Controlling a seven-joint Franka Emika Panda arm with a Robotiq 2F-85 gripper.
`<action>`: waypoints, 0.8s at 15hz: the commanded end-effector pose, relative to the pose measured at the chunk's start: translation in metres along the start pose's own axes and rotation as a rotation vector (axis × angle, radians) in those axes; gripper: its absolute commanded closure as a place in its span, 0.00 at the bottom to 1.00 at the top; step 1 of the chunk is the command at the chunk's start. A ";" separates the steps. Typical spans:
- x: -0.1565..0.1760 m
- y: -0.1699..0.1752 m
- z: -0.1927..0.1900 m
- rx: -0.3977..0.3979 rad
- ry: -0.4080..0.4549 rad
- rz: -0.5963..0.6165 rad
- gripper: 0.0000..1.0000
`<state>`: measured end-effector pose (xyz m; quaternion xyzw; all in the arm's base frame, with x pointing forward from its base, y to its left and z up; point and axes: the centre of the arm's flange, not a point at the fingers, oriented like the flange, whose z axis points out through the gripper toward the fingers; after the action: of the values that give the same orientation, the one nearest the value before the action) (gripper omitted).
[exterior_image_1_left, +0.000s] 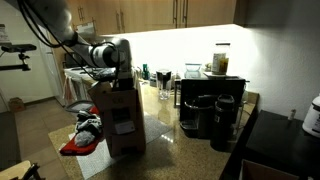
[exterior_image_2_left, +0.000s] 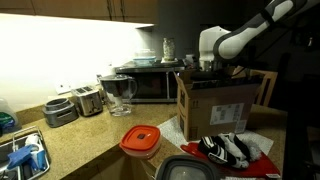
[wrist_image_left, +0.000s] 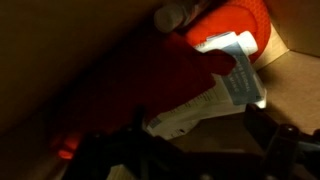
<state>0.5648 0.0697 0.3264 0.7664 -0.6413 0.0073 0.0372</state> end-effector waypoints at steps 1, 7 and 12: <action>-0.003 0.005 0.025 -0.013 0.000 0.088 0.00; -0.002 0.005 0.039 -0.030 0.011 0.113 0.00; -0.005 0.002 0.053 -0.043 0.020 0.087 0.00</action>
<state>0.5640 0.0686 0.2927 0.7423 -0.6676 -0.0072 0.0558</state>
